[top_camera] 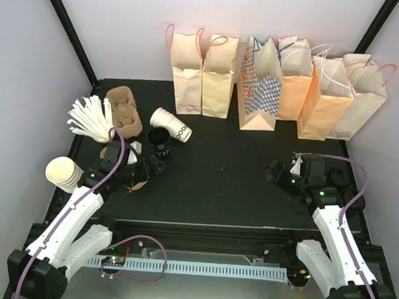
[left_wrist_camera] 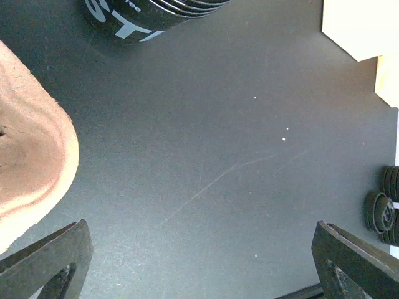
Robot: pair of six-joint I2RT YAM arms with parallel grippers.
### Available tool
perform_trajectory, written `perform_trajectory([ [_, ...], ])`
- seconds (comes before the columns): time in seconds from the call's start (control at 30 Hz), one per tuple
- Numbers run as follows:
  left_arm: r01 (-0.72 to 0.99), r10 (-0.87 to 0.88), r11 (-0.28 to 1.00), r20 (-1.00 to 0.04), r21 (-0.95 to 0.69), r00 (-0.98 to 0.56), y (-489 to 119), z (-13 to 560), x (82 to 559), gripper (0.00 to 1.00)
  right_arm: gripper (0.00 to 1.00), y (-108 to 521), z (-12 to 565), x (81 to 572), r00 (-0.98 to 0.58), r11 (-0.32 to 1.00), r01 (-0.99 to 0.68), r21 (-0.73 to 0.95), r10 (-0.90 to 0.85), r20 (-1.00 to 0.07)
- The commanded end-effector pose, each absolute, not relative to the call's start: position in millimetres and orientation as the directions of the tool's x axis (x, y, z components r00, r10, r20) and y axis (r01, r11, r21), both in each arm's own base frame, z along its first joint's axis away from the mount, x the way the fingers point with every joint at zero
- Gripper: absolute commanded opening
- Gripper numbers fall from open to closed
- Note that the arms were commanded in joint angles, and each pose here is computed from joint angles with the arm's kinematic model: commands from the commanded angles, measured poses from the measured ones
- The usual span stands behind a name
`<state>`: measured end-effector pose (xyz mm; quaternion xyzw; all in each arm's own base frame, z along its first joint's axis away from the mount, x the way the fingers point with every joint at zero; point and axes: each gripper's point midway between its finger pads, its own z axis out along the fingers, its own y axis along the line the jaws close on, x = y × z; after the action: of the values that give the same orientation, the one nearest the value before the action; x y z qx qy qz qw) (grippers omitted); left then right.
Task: Pack the takeout coffee
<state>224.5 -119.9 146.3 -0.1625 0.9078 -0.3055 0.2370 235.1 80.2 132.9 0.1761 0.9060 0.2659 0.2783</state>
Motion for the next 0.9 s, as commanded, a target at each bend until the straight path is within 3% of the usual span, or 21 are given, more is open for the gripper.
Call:
perform_trajectory([
  [0.0, -0.113, -0.402, 0.77, -0.34, -0.627, -0.85, -123, 152, 222, 0.99, 1.0, 76, 131, 235, -0.779, 0.788, 0.234, 0.57, 0.503, -0.375],
  [0.2, -0.062, -0.351, 0.804, -0.387, -0.592, -0.852, -122, 180, 230, 0.99, 1.0, 79, 123, 240, -0.848, 0.812, 0.286, 0.508, 0.462, -0.26],
  [0.47, 0.058, -0.344, 0.805, -0.544, -0.591, -0.765, -129, 243, 274, 0.99, 1.0, 92, 151, 260, -0.819, 0.758, 0.227, 0.611, 0.488, -0.302],
  [0.87, 0.07, -0.412, 0.807, -0.644, -0.586, -0.644, -144, 337, 384, 0.99, 1.0, 100, 181, 273, -0.832, 0.752, 0.188, 0.632, 0.463, -0.304],
])
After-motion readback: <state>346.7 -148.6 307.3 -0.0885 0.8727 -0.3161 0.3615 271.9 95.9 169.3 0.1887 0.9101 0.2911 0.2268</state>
